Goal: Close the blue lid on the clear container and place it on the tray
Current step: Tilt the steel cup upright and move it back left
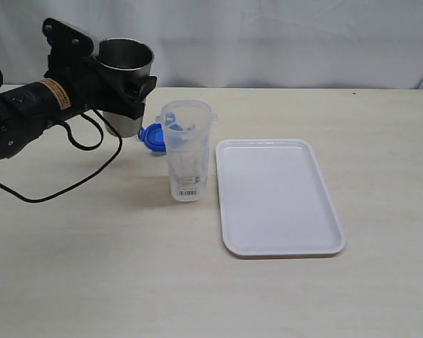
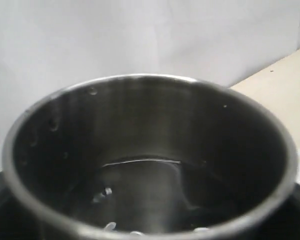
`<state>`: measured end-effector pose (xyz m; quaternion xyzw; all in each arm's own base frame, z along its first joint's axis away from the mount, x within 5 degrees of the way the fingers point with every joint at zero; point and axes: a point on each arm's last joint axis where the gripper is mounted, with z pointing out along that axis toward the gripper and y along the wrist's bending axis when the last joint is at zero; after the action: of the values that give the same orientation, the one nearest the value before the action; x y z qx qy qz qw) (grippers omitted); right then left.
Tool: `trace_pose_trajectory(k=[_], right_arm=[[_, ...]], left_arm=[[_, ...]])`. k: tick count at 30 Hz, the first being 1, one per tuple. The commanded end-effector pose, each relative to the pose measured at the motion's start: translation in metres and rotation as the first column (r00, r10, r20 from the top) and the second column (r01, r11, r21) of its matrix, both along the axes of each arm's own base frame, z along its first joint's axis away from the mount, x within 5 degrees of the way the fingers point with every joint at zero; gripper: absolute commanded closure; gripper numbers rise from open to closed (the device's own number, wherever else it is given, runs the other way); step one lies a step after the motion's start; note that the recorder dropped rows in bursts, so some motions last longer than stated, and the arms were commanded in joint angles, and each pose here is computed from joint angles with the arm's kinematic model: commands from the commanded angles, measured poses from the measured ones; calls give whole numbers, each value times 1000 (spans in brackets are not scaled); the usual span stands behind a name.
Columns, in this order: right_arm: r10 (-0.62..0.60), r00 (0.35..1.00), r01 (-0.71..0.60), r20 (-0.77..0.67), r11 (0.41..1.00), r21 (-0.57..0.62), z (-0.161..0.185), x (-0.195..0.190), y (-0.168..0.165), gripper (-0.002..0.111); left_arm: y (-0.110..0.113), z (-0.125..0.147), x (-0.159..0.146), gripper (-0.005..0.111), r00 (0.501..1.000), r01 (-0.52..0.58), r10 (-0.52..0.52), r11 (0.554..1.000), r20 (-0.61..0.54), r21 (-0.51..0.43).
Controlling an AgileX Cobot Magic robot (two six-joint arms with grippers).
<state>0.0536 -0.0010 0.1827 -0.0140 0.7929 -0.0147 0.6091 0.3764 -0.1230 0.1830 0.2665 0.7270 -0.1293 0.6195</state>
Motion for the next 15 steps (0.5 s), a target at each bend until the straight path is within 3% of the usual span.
trace_pose_trajectory(k=[1, 7, 15], right_arm=[[4, 1000, -4, 12, 1000, -9, 0, 0, 0, 104], [4, 1000, -4, 12, 1000, -9, 0, 0, 0, 104], [4, 1000, -4, 12, 1000, -9, 0, 0, 0, 104]], left_arm=[[20, 8, 12, 107, 999, -52, 54, 970, 3, -236], [64, -4, 22, 107, 990, -140, 140, 957, -19, -253], [88, 8, 42, 107, 990, -135, 140, 968, 9, -213]])
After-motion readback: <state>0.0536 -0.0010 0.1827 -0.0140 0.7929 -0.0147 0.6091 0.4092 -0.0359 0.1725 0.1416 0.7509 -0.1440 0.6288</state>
